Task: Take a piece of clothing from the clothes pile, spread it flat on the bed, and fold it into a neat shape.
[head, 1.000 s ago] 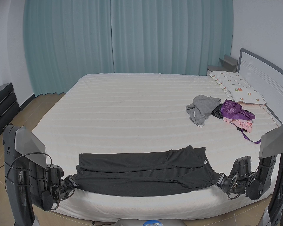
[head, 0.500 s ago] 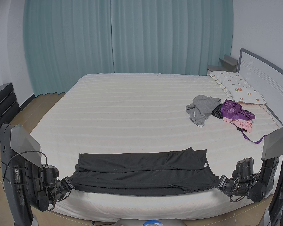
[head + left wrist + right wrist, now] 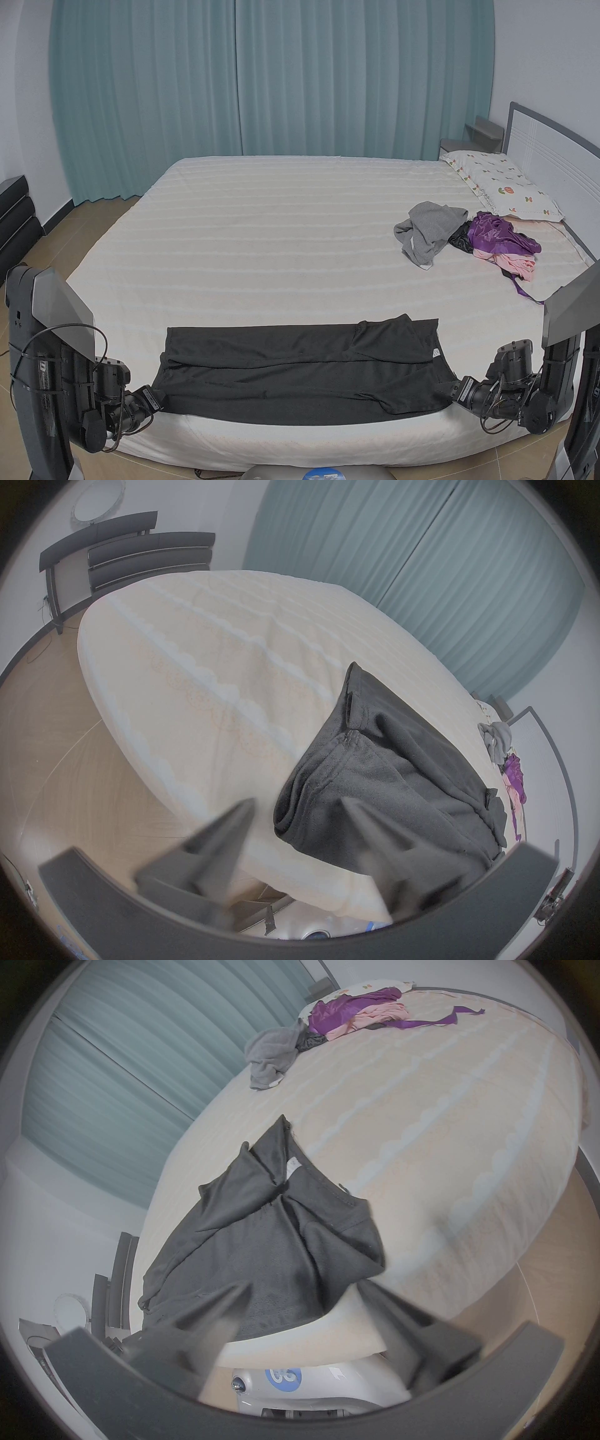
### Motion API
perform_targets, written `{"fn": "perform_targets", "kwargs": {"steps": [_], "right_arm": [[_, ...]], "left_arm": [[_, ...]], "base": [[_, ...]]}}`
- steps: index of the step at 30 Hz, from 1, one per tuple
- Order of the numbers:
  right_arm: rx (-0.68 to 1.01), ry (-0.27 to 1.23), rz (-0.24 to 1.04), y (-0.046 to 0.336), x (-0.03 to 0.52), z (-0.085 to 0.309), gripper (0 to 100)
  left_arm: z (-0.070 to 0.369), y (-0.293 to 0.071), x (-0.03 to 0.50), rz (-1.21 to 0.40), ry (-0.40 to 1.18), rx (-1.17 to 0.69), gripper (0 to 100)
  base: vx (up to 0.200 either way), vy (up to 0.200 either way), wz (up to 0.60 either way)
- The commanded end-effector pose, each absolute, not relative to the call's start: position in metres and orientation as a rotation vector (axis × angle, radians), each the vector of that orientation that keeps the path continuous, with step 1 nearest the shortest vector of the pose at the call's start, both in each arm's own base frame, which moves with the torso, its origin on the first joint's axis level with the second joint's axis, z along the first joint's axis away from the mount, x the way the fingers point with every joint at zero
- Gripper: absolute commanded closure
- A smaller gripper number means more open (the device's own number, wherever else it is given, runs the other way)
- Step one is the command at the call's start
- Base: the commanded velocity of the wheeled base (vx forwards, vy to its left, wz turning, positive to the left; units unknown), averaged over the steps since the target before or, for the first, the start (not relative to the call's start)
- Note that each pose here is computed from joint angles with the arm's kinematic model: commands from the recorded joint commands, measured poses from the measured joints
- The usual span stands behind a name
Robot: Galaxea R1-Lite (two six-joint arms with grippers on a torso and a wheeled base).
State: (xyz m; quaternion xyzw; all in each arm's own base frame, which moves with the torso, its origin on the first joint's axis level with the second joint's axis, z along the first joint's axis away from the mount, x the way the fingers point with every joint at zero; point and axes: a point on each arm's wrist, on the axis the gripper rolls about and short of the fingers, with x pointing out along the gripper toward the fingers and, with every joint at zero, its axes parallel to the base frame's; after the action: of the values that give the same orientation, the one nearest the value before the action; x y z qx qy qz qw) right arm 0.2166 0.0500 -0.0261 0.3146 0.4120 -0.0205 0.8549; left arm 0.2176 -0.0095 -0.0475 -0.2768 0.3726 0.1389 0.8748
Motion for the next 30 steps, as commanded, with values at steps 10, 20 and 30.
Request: {"fn": "perform_targets", "kwargs": {"steps": [10,20,30], "right_arm": [[0.633,0.647,0.079,0.035,0.226,0.005,0],[0.635,0.701,0.137,0.021,0.265,-0.029,0],[0.653,0.742,0.226,0.022,0.267,-0.038,0]], "left_arm": [[-0.002,0.005,0.246,0.157,0.552,-0.666,0],[-0.006,-0.004,0.298,0.077,0.693,-0.662,0],[-0.026,-0.015,0.307,0.008,0.783,-0.597,0]], "base": [[0.0,0.0,0.0],[0.0,0.0,0.0],[0.0,0.0,0.0]]}}
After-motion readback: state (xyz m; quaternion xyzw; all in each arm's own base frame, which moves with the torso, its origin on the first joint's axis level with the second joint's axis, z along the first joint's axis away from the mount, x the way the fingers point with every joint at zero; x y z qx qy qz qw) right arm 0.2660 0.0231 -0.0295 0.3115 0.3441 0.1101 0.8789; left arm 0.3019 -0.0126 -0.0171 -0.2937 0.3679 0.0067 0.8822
